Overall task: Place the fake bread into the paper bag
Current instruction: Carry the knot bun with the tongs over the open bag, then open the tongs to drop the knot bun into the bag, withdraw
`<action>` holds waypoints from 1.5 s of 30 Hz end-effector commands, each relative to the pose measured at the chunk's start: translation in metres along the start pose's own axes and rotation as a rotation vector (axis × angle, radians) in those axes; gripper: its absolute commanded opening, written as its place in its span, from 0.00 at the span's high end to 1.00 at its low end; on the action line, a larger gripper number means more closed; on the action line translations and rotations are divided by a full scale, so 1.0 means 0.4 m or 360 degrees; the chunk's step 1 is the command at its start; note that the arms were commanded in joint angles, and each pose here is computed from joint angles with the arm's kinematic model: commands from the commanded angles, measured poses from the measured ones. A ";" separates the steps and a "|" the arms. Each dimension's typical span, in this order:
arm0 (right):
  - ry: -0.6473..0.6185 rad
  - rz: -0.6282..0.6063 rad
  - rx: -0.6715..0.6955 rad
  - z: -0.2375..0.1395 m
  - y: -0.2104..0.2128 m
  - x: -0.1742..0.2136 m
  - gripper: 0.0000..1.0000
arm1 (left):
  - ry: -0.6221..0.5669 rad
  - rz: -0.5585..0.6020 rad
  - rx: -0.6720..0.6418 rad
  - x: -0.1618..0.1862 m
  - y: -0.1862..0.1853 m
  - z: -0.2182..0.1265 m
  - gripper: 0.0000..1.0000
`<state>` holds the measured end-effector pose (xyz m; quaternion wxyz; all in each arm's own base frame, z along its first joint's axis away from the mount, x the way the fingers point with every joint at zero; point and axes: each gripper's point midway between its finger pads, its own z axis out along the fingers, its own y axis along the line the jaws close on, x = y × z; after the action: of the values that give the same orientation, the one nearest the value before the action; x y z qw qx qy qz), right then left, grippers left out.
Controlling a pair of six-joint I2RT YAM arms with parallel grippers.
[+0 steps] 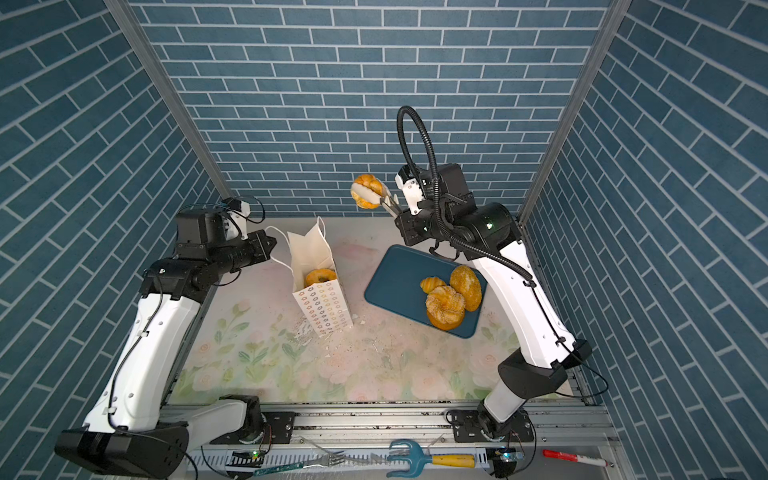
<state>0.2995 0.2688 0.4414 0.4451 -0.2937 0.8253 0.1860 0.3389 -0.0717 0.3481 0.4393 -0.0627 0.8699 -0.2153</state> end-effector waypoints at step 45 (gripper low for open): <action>0.0083 -0.0658 -0.0130 0.012 0.262 0.034 0.55 | 0.0001 0.0010 0.0023 -0.008 -0.009 -0.007 1.00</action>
<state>0.2229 0.3537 0.3867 0.3618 -0.5012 0.7783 0.1102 0.3375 -0.0734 0.3489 0.4387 -0.0609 0.8691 -0.2204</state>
